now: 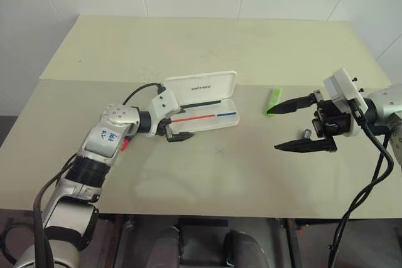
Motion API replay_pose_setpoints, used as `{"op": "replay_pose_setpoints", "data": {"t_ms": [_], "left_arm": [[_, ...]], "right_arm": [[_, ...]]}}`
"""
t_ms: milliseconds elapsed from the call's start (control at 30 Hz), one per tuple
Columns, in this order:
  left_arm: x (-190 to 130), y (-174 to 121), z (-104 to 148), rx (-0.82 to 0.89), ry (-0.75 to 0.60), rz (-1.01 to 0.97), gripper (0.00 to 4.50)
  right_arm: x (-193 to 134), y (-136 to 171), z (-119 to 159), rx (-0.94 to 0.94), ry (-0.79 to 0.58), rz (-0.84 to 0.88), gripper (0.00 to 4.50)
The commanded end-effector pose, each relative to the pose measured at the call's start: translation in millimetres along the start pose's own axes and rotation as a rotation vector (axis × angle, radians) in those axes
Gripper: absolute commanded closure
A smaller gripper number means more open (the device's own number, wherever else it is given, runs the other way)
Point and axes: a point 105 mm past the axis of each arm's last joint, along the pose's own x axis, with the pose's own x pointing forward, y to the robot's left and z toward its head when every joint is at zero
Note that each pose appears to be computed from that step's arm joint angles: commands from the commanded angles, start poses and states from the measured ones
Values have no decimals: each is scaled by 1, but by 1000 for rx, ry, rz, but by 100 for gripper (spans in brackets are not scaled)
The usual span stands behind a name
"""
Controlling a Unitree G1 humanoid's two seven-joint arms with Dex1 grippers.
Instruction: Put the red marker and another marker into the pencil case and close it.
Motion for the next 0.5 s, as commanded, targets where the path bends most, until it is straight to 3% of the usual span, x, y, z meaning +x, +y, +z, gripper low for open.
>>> {"op": "replay_pose_setpoints", "data": {"t_ms": [33,267,500], "left_arm": [[2,2,13,36,-32,-41,4],[7,-5,23,31,-55,-133,4],[12,-23,4,30,3,-202,4]], "right_arm": [[-8,3,14,-48,-6,-40,0],[-9,8,13,-35,-2,-72,0],[-11,10,14,-31,1,-97,0]]}}
